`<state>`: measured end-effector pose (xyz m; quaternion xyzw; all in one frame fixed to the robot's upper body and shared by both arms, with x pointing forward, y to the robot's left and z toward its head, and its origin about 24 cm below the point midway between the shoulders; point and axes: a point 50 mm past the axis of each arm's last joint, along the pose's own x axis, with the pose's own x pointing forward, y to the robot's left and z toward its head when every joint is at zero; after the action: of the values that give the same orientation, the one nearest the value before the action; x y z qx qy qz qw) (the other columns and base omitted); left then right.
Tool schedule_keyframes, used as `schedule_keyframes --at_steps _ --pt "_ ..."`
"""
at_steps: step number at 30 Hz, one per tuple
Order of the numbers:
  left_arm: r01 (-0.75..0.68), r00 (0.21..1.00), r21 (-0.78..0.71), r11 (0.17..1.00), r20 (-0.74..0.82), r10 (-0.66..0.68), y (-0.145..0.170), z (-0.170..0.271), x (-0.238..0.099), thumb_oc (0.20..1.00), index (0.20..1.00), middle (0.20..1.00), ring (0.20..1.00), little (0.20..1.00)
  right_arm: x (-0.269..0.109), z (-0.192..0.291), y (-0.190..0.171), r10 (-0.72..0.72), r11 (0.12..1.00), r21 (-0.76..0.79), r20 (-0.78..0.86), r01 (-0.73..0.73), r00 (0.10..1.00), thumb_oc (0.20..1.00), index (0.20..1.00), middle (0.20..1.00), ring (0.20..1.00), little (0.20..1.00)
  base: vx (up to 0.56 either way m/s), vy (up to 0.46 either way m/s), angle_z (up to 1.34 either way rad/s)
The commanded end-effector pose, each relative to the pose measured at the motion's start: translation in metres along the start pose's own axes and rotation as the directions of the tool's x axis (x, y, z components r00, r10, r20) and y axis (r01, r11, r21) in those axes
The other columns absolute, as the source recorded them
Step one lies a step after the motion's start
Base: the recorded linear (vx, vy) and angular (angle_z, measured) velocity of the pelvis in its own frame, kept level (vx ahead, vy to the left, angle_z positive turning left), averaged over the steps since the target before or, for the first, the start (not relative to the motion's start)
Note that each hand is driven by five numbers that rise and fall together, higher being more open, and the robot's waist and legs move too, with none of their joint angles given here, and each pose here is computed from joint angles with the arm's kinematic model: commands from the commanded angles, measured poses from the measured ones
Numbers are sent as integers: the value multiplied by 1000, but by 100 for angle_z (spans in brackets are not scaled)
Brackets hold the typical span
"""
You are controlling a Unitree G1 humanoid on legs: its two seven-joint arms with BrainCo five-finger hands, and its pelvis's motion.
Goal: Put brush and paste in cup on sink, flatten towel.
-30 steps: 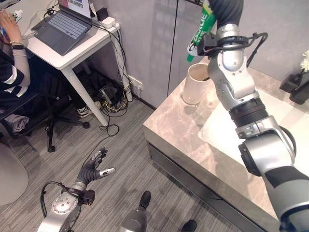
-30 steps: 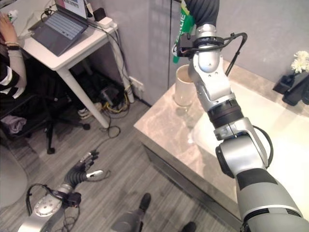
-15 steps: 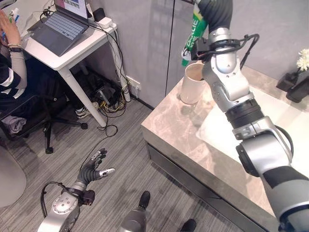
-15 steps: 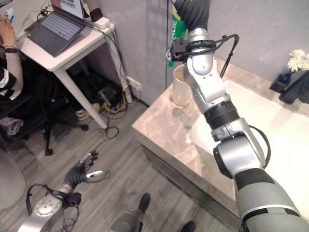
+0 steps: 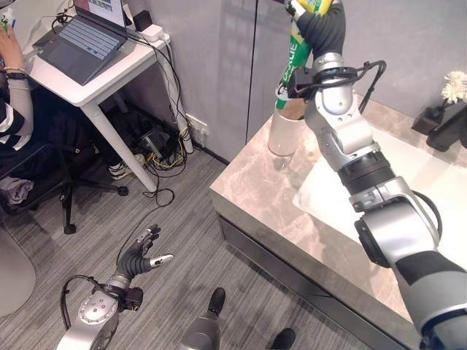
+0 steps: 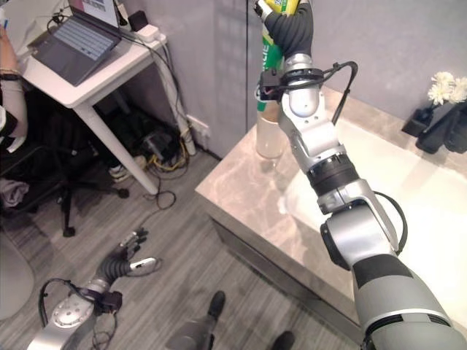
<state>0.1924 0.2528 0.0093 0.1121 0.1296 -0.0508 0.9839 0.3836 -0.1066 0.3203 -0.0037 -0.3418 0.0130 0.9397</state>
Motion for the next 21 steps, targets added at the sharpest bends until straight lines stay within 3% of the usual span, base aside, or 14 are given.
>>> schedule_keyframes --at_steps 1,21 --pt "13 998 47 999 67 -16 1 11 -2 1000 1000 1000 1000 1000 11 39 -3 15 1000 -7 169 -14 985 200 200 200 200 200 0 0 0" --pt "10 998 34 999 57 -11 -4 7 1 1000 1000 1000 1000 1000 3 21 -12 -35 999 -20 127 37 991 200 200 200 200 200 0 0 0"
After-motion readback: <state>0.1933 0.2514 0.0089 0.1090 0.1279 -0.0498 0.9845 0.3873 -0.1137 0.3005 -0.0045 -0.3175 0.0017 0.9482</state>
